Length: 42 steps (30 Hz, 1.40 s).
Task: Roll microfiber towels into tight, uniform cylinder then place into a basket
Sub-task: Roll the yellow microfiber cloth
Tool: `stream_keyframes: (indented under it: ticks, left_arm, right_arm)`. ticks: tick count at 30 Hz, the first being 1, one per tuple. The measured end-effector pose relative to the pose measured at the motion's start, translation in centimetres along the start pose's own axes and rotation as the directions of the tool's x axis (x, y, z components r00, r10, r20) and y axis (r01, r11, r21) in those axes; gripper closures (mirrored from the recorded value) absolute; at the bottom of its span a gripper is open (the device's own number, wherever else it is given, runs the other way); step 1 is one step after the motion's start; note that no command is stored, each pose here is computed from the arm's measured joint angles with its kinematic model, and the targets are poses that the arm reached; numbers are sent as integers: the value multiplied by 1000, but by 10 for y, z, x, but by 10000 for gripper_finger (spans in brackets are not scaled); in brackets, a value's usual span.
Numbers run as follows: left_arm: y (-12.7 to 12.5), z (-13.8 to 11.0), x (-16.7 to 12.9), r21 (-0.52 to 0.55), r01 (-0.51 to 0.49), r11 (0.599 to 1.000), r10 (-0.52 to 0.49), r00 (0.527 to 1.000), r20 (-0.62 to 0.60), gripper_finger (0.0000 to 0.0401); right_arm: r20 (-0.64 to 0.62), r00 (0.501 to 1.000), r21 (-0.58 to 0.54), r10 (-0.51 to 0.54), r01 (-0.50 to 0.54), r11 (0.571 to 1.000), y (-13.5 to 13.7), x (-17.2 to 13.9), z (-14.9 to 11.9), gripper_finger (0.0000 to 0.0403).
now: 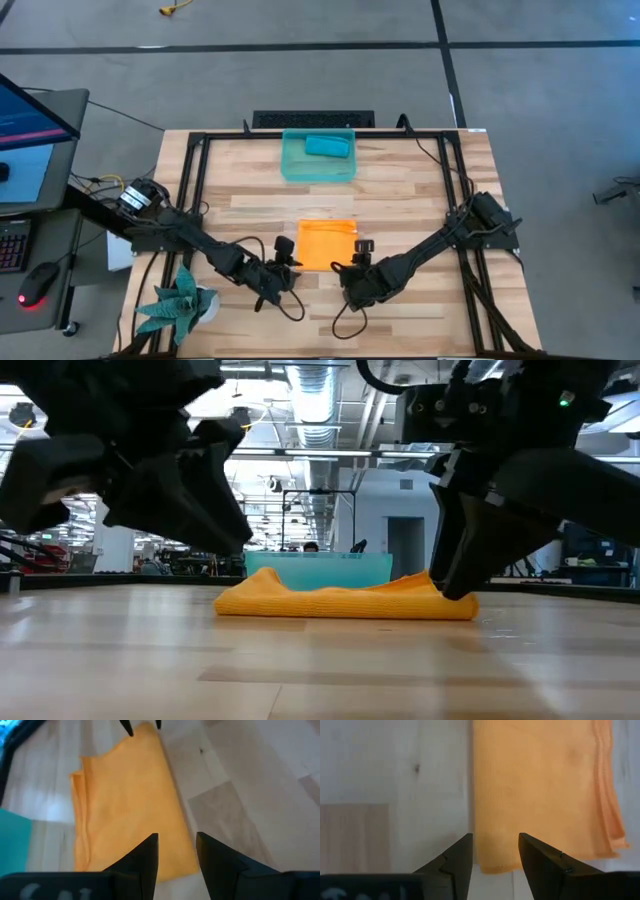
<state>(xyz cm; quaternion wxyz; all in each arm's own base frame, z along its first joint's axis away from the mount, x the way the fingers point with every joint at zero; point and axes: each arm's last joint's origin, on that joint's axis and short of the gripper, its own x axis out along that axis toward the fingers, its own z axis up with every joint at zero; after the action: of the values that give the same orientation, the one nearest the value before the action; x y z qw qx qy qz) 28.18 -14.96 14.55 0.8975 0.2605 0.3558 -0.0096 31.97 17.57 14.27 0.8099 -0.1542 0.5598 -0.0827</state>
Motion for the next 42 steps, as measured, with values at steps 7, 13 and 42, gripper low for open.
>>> stream_keyframes:
  ticks: [7,13,42]
  left_arm:
    - [11,-2,8,-48,119,992,-119,993,-6,276]
    - [6,-8,22,-31,108,994,-109,994,-30,276]
    - [34,-34,55,-283,59,957,-116,976,-187,278]
  right_arm:
    - [-9,1000,38,15,-14,999,-1,1,0,220]
    - [-12,1000,50,14,-13,999,-1,1,0,220]
    - [-74,995,94,63,-56,994,-14,19,-10,254]
